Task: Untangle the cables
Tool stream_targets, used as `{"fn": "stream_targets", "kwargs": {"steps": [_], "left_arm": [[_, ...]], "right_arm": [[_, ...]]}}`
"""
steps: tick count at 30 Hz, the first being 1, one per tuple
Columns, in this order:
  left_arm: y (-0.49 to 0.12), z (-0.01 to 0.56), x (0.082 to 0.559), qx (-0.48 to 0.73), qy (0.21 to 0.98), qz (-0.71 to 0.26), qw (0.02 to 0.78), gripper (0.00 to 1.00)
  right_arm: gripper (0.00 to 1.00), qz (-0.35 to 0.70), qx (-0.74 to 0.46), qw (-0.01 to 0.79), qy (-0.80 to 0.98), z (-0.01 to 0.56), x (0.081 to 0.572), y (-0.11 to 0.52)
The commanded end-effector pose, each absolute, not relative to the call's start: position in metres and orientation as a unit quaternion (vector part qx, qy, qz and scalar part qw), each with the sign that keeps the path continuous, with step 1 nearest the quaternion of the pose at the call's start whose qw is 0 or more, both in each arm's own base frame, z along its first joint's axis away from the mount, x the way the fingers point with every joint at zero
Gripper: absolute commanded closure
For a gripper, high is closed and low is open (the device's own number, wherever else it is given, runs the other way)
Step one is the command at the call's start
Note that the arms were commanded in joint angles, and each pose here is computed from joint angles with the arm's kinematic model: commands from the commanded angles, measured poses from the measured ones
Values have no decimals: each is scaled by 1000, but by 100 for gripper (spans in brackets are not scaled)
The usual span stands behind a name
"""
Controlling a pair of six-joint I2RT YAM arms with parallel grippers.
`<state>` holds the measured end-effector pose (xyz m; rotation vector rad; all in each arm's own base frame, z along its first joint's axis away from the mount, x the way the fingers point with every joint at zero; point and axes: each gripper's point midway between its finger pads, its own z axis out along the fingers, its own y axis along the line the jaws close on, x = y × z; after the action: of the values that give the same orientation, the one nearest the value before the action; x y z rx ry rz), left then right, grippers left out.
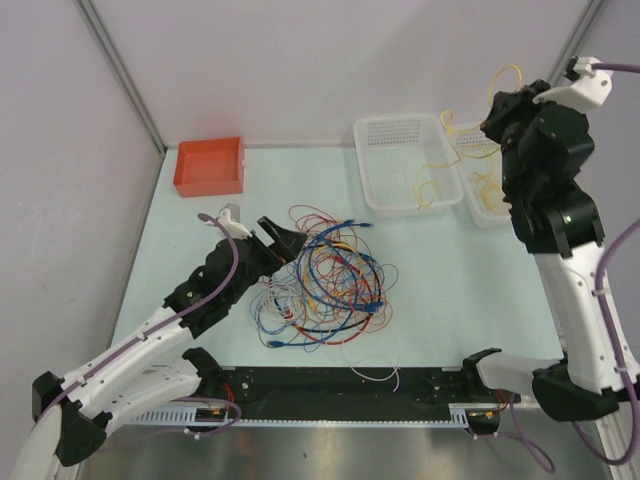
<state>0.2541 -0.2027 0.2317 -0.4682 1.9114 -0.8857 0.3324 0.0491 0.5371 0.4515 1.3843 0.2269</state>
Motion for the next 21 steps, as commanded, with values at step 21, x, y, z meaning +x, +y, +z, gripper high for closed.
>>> {"fn": "stream_targets", "kwargs": {"steps": [21], "left_arm": [[-197,171,229,-192,809,-361,423,0]], "right_arm": [[100,46,443,726,524,469,485,-142]]}}
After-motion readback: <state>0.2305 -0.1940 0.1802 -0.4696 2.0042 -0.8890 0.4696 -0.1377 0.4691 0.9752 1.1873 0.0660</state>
